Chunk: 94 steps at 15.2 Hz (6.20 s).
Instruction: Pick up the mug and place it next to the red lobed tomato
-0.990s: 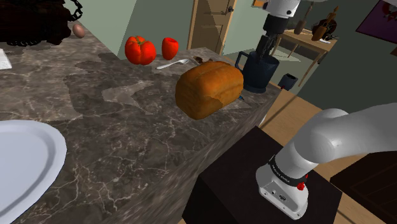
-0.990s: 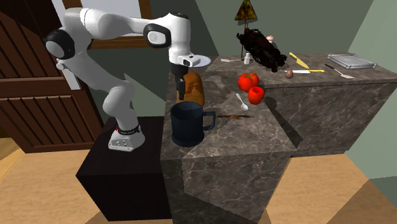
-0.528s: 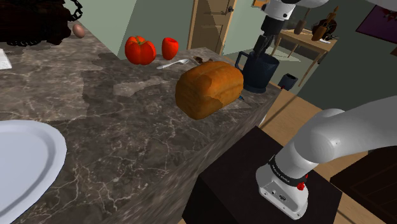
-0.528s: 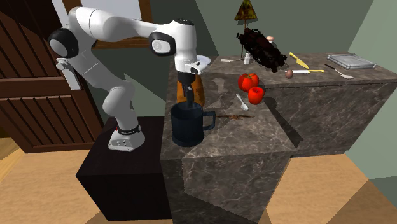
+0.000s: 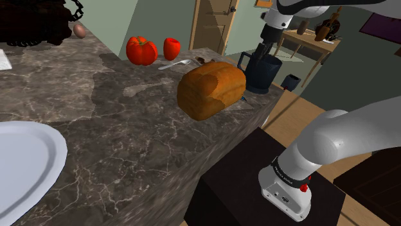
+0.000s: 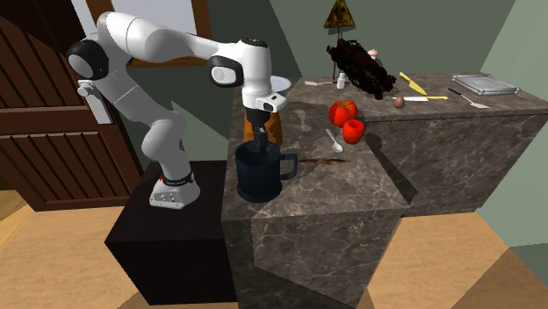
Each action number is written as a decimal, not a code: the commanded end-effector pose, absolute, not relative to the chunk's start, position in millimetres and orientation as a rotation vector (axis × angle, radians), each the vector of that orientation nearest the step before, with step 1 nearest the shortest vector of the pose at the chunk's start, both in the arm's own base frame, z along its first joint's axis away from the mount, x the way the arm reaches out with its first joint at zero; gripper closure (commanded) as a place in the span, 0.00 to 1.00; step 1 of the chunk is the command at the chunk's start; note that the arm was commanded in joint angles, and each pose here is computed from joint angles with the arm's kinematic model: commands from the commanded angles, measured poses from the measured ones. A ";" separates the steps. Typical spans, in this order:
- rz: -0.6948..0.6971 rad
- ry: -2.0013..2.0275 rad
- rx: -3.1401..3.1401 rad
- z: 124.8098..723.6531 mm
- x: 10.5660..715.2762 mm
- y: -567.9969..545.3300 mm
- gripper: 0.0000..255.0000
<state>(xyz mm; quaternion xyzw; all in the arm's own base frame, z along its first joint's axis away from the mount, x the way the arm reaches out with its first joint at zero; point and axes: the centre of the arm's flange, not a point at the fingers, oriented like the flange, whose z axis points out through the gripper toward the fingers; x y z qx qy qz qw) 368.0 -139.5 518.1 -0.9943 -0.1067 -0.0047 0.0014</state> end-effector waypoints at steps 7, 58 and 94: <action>-0.015 -0.335 -3.121 517.8 368.0 -139.5 1.00; -0.015 -0.335 -3.121 737.9 385.6 -119.9 1.00; -0.015 -0.335 -3.121 665.8 574.7 90.9 1.00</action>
